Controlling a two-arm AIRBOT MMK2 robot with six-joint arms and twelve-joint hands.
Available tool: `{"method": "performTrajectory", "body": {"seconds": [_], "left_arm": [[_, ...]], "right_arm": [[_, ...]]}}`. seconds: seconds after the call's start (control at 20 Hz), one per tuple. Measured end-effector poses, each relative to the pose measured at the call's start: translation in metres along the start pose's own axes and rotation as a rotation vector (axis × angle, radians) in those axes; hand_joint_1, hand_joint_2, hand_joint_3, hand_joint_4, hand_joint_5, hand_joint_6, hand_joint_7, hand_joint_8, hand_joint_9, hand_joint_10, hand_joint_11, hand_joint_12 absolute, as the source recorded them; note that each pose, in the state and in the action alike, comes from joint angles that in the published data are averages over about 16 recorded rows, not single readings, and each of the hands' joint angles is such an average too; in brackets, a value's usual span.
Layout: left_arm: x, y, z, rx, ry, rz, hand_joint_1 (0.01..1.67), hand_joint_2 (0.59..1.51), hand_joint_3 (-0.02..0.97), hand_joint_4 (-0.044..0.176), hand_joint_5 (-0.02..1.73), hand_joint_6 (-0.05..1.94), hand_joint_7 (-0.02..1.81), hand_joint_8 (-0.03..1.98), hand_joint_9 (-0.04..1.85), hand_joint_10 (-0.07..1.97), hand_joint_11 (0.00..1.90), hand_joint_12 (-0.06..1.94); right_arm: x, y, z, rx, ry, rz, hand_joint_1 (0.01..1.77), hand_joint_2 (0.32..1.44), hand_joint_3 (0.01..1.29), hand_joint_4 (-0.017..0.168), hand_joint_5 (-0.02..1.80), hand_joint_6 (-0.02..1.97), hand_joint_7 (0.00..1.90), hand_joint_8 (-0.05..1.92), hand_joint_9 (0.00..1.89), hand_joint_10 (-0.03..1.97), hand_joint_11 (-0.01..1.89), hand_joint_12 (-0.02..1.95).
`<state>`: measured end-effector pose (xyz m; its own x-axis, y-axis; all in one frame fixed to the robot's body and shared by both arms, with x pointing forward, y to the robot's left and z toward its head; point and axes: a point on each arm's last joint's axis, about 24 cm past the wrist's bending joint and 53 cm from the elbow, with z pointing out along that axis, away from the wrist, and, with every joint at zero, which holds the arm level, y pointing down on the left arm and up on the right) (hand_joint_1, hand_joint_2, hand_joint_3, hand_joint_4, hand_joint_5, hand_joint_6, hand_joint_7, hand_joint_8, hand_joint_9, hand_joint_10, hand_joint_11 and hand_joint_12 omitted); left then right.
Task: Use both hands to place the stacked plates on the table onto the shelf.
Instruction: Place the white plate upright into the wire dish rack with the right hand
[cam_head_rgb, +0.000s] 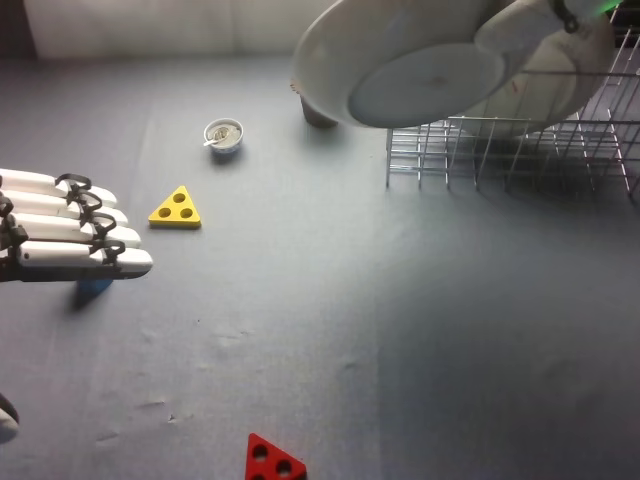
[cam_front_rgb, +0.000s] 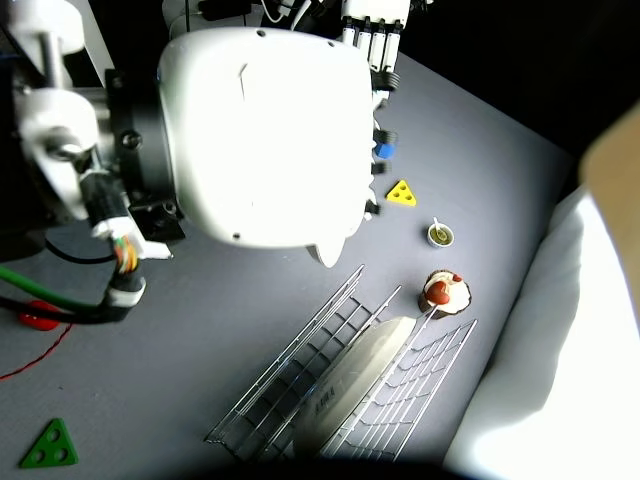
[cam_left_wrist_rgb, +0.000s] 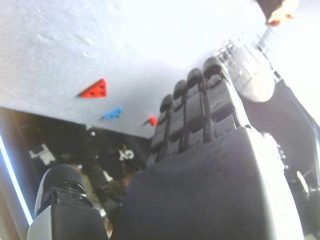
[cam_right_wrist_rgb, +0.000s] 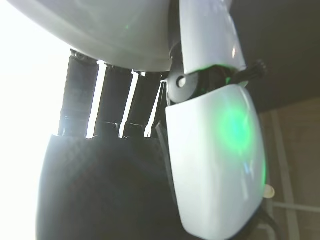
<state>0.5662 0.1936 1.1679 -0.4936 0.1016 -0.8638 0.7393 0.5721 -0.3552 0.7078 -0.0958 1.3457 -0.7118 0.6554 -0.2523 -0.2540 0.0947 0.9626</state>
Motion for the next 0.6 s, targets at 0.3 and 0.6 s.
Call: {"method": "performTrajectory", "body": {"seconds": [0.3,0.6], "left_arm": [[-0.001,-0.003,0.002,0.011,-0.005,-0.001,0.12,0.950,0.013,0.007,0.04,0.02,0.09,0.00,0.10,0.00,0.09,0.02],[-0.002,-0.008,0.006,0.024,-0.015,-0.015,0.13,0.947,0.013,0.006,0.04,0.02,0.09,0.00,0.09,0.00,0.09,0.02]], "right_arm": [[-0.031,-0.008,-0.004,0.035,-0.101,0.021,1.49,0.94,0.01,-0.008,0.96,0.71,1.21,0.42,1.26,0.45,1.00,1.35],[-0.057,-0.016,-0.011,0.058,-0.177,0.036,1.49,0.95,0.01,-0.008,0.93,0.72,1.13,0.58,1.23,0.53,0.96,1.42]]}}
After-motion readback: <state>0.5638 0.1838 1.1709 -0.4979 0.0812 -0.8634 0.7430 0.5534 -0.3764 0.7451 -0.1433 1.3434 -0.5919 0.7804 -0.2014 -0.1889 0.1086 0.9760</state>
